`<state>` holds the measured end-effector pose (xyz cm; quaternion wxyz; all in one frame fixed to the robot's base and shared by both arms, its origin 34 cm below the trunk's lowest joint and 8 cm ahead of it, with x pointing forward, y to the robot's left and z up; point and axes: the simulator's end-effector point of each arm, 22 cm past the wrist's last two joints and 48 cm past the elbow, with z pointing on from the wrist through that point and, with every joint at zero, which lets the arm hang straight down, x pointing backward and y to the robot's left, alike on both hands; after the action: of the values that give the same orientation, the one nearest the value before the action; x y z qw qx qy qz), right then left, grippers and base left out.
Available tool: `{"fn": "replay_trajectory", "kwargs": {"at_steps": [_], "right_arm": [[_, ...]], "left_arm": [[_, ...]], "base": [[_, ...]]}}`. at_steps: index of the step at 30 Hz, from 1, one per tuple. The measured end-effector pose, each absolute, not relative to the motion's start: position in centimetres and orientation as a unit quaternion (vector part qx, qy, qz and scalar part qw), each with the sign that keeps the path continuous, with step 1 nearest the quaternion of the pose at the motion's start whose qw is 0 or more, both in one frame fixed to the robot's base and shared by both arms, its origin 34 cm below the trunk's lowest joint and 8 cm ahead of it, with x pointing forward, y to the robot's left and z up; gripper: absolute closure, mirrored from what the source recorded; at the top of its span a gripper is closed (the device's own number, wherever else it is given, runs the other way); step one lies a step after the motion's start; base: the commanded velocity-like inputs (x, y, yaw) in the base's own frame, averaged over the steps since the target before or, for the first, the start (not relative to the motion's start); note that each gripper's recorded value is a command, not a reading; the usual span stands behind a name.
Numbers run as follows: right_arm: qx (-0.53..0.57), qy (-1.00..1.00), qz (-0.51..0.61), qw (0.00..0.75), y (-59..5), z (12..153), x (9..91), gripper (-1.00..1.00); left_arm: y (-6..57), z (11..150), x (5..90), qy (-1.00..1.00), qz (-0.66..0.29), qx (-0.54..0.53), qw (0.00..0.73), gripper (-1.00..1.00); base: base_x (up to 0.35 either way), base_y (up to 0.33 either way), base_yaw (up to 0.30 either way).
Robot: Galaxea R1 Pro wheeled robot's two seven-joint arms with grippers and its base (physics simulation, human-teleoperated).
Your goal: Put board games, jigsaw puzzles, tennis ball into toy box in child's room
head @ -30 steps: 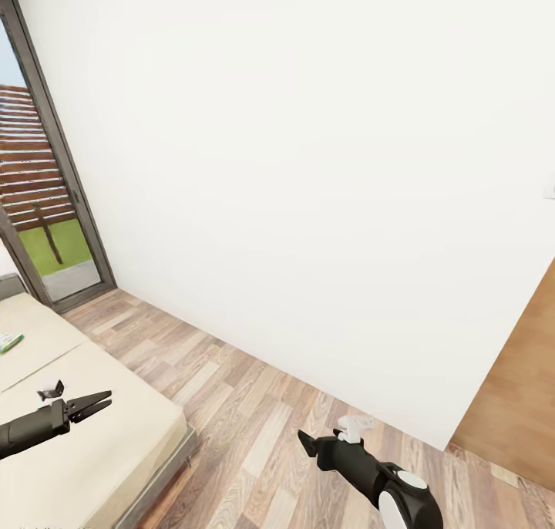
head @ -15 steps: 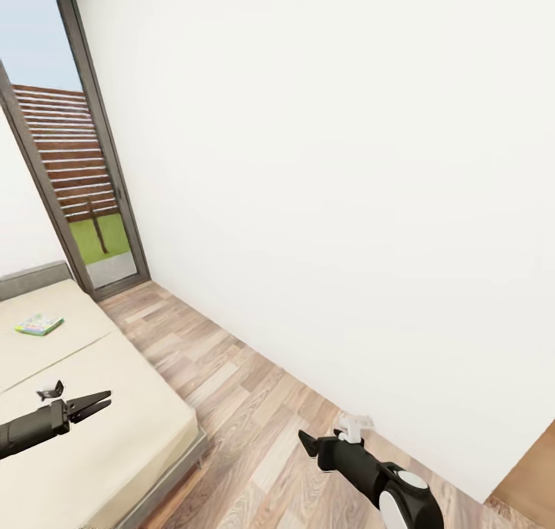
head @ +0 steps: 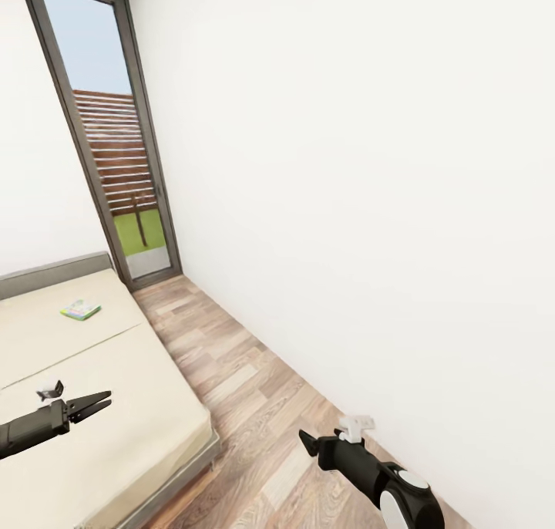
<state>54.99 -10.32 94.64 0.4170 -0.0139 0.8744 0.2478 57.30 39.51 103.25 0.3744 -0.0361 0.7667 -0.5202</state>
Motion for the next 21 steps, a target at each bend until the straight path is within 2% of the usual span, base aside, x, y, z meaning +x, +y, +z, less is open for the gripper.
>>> {"fn": "replay_trajectory", "kwargs": {"at_steps": [9, 14, 21], "right_arm": [[-0.033, 0.856, 0.285, 0.431, -8.8, 97.7, 55.1, -1.00], [-0.049, 0.828, 0.375, 0.414, -6.1, 100.2, 53.7, -1.00], [-0.014, 0.802, 0.437, 0.407, -7.3, 102.1, 53.8, -1.00]], "left_arm": [[39.5, 103.5, 57.1, 0.762, -0.526, -0.034, 0.375, -1.00], [39.5, 103.7, 57.2, 0.762, -0.526, -0.033, 0.377, -1.00], [39.3, 104.6, 57.5, 0.761, -0.534, -0.043, 0.367, -1.00]], "base": [[0.117, -0.112, 0.291], [0.097, -0.093, 0.291], [0.061, -0.058, 0.279]]}}
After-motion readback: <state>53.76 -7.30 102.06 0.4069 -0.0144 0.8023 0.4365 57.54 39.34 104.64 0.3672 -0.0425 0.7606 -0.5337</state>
